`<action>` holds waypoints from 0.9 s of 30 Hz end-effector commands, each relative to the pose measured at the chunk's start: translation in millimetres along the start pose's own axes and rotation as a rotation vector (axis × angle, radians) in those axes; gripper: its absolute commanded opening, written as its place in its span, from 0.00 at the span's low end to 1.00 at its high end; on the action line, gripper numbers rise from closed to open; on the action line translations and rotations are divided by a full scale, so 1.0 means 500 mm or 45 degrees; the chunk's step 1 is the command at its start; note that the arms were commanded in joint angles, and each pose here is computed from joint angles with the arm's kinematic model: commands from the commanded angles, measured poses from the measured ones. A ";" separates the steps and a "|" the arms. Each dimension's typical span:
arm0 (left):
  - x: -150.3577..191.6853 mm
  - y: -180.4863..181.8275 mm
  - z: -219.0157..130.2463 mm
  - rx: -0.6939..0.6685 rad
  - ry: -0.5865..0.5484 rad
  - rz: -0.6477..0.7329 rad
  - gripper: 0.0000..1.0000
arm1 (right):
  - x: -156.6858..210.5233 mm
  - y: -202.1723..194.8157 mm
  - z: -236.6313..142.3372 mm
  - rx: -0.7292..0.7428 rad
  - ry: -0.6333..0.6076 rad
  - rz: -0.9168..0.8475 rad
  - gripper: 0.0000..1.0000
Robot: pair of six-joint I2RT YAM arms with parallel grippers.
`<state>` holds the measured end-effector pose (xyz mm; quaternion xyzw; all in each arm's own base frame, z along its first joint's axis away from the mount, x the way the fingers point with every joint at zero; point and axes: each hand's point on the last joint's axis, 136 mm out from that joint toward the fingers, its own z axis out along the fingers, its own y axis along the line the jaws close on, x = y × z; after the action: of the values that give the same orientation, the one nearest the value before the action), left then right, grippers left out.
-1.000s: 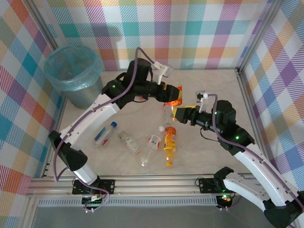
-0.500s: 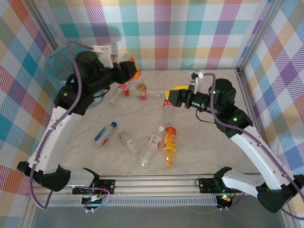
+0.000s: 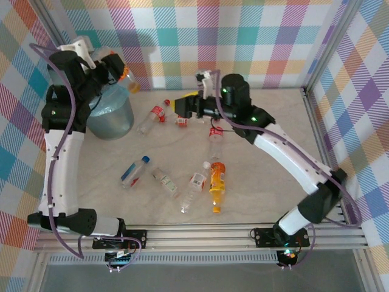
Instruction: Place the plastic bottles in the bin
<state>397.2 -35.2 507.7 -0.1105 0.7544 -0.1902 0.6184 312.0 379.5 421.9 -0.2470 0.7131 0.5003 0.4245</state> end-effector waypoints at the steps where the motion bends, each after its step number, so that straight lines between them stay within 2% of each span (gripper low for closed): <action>1: -0.073 0.063 0.004 -0.103 -0.109 0.024 0.00 | -0.021 0.039 0.066 -0.114 0.005 -0.017 0.70; 6: -0.117 0.213 0.054 -0.325 -0.139 -0.010 0.00 | -0.006 0.084 0.160 -0.232 0.088 0.009 0.69; 12: -0.104 0.381 0.112 -0.469 -0.049 -0.032 0.00 | 0.030 0.125 0.213 -0.313 0.159 0.017 0.69; 18: -0.010 0.458 0.173 -0.532 0.172 0.099 0.00 | 0.058 0.122 0.235 -0.314 0.201 0.032 0.69; 25: 0.134 0.512 0.220 -0.494 0.414 0.070 0.00 | 0.074 0.111 0.244 -0.303 0.231 0.029 0.69; 27: 0.177 0.523 0.226 -0.476 0.479 0.080 0.04 | 0.078 0.109 0.243 -0.298 0.241 0.025 0.69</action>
<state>506.1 159.9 330.8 -0.1969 0.8586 -0.0324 0.4722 295.3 515.6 389.0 -0.3231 0.6995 0.5540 0.3151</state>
